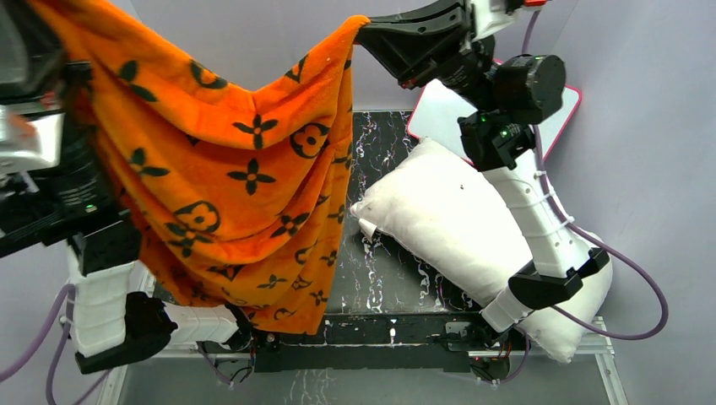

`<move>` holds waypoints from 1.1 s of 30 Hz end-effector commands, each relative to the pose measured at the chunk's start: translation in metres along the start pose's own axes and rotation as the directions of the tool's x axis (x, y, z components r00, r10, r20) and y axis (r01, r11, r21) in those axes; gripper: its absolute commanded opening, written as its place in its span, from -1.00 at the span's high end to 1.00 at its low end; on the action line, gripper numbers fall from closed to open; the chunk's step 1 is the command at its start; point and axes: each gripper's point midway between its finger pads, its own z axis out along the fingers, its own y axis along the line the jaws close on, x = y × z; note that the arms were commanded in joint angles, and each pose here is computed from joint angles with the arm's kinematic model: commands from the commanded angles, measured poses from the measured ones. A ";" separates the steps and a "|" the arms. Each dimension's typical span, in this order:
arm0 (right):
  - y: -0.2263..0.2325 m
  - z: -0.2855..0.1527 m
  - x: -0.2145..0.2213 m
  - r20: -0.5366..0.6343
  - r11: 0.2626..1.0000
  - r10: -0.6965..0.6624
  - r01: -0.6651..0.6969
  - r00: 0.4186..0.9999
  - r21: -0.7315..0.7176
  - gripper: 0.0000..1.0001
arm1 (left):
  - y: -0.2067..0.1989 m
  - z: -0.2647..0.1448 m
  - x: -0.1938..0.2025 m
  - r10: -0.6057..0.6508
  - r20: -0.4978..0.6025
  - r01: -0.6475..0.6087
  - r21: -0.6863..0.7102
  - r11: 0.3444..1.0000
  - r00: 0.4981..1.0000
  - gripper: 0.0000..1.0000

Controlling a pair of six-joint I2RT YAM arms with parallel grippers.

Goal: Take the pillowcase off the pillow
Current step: Adjust the pillowcase at the center of the board.

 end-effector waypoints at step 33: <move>-0.157 -0.046 0.104 -0.226 0.965 -0.026 0.083 0.974 0.249 1.00 | -0.234 -0.081 -0.060 0.033 0.178 -0.159 0.763 0.627 0.983 1.00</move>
